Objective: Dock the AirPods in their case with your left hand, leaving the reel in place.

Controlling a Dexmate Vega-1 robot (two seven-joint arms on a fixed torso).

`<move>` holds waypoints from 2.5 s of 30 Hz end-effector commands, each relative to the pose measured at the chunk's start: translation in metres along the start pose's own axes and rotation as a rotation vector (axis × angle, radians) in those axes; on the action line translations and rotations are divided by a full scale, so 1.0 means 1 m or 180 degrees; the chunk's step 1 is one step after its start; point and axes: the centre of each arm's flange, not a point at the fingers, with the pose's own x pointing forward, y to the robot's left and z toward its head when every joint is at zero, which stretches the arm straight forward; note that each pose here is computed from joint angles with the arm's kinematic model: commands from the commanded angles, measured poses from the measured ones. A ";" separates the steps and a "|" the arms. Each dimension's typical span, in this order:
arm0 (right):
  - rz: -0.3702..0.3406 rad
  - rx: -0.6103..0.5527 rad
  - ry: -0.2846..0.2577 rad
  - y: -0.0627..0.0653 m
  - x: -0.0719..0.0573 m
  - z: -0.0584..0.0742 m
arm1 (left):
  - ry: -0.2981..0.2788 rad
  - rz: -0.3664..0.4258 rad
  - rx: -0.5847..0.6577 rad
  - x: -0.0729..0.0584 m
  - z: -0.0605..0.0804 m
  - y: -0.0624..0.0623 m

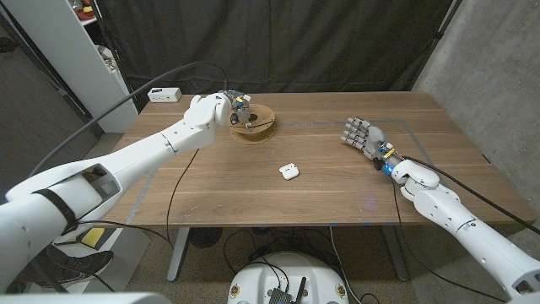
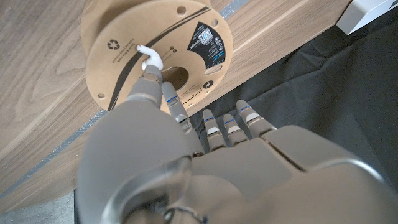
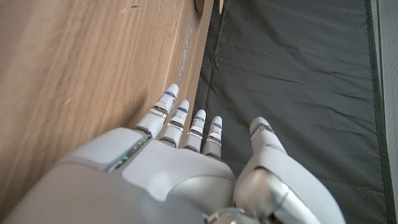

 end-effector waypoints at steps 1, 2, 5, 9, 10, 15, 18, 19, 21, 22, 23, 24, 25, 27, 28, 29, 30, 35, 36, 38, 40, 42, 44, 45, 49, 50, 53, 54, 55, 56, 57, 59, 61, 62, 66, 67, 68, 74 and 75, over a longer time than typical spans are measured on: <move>-0.0033 0.0033 0.0001 -0.004 -0.006 -0.002 | 0.0053 -0.0040 -0.0037 0.001 0.001 -0.005; -0.0032 0.0032 0.0003 -0.004 -0.006 -0.002 | 0.0064 -0.0041 -0.0029 0.001 0.001 -0.005; -0.0032 0.0032 0.0003 -0.005 -0.006 -0.002 | 0.0060 -0.0064 -0.0019 0.002 0.002 -0.006; -0.0037 0.0032 0.0002 -0.005 -0.007 -0.003 | 0.0087 -0.0086 -0.0022 0.002 0.003 -0.008; -0.0041 0.0029 0.0001 -0.005 -0.008 -0.003 | 0.0086 -0.0105 -0.0017 0.002 0.003 -0.008; -0.0072 0.0047 -0.0006 -0.006 -0.012 -0.004 | 0.0095 -0.0113 -0.0024 0.003 0.004 -0.010; -0.0083 0.0052 -0.0021 -0.006 -0.014 -0.005 | 0.0084 -0.0106 -0.0024 0.004 0.004 -0.011; -0.0073 0.0040 -0.0027 -0.006 -0.015 -0.005 | 0.0091 -0.0103 -0.0030 0.004 0.004 -0.012; -0.0073 0.0039 -0.0034 -0.006 -0.015 -0.006 | 0.0099 -0.0098 -0.0025 0.005 0.005 -0.014; -0.0082 0.0054 -0.0036 -0.006 -0.016 -0.006 | 0.0088 -0.0096 -0.0018 0.005 0.005 -0.015; -0.0075 0.0049 -0.0039 -0.006 -0.016 -0.007 | 0.0092 -0.0094 -0.0019 0.005 0.005 -0.016; -0.0080 0.0049 -0.0040 -0.006 -0.017 -0.007 | 0.0108 -0.0088 -0.0035 0.005 0.005 -0.016; -0.0090 0.0063 -0.0040 -0.006 -0.017 -0.008 | 0.0093 -0.0074 -0.0036 0.005 0.005 -0.017; -0.0097 0.0073 -0.0043 -0.005 -0.018 -0.009 | 0.0064 -0.0029 -0.0043 0.003 0.005 -0.017; -0.0098 0.0075 -0.0045 -0.005 -0.019 -0.009 | 0.0053 -0.0002 -0.0060 0.002 0.005 -0.017; -0.0094 0.0069 -0.0047 -0.005 -0.019 -0.010 | 0.0031 0.0028 -0.0061 0.001 0.005 -0.016; -0.0102 0.0082 -0.0045 -0.004 -0.019 -0.010 | 0.0027 0.0059 -0.0078 -0.001 0.005 -0.015; -0.0080 0.0067 -0.0063 0.001 -0.021 -0.010 | -0.0085 0.0194 -0.0206 -0.014 0.006 -0.006; -0.0071 0.0063 -0.0064 0.002 -0.021 -0.009 | -0.0121 0.0208 -0.0236 -0.017 0.007 -0.005; -0.0061 0.0070 -0.0055 0.006 -0.021 -0.009 | -0.0176 0.0212 -0.0278 -0.023 0.009 -0.003; -0.0048 0.0076 -0.0053 0.012 -0.021 -0.010 | -0.0254 0.0187 -0.0281 -0.029 0.011 -0.003; -0.0022 0.0093 -0.0053 0.018 -0.021 -0.012 | -0.0334 0.0150 -0.0276 -0.035 0.013 -0.003; -0.0004 0.0132 -0.0040 0.024 -0.020 -0.016 | -0.0387 0.0112 -0.0282 -0.041 0.014 -0.002; 0.0014 0.0129 -0.0031 0.027 -0.020 -0.017 | -0.0431 0.0098 -0.0286 -0.044 0.014 -0.001; 0.0078 0.0137 -0.0012 0.035 -0.019 -0.022 | -0.0557 0.0042 -0.0325 -0.055 0.013 0.001; 0.0090 0.0158 -0.0008 0.036 -0.019 -0.022 | -0.0575 0.0025 -0.0328 -0.057 0.014 0.001; 0.0178 0.0127 0.0003 0.037 -0.018 -0.021 | -0.0605 0.0037 -0.0330 -0.065 0.020 -0.002; 0.0193 0.0135 0.0010 0.036 -0.018 -0.019 | -0.0611 0.0038 -0.0348 -0.067 0.022 -0.004; 0.0221 0.0139 0.0020 0.034 -0.017 -0.017 | -0.0607 0.0035 -0.0380 -0.068 0.025 -0.006; 0.0239 0.0144 0.0032 0.033 -0.017 -0.015 | -0.0597 0.0017 -0.0409 -0.070 0.028 -0.007; 0.0264 0.0129 0.0047 0.032 -0.017 -0.012 | -0.0583 0.0007 -0.0431 -0.071 0.030 -0.009; 0.0309 0.0080 0.0070 0.027 -0.017 -0.008 | -0.0596 0.0001 -0.0428 -0.076 0.036 -0.013; 0.0310 0.0095 0.0067 0.023 -0.017 -0.005 | -0.0575 -0.0028 -0.0458 -0.080 0.040 -0.017; 0.0333 0.0079 0.0070 0.022 -0.016 -0.004 | -0.0600 -0.0047 -0.0451 -0.081 0.043 -0.018; 0.0383 0.0075 0.0092 0.015 -0.014 -0.001 | -0.0625 -0.0121 -0.0445 -0.087 0.052 -0.025; 0.0386 0.0084 0.0100 0.014 -0.013 -0.002 | -0.0633 -0.0137 -0.0439 -0.088 0.054 -0.027; 0.0391 0.0088 0.0106 0.012 -0.013 -0.002 | -0.0639 -0.0159 -0.0433 -0.089 0.057 -0.028; 0.0415 0.0111 0.0128 0.002 -0.014 -0.005 | -0.0716 -0.0238 -0.0398 -0.090 0.072 -0.032; 0.0413 0.0121 0.0129 0.001 -0.015 -0.006 | -0.0732 -0.0249 -0.0393 -0.089 0.074 -0.032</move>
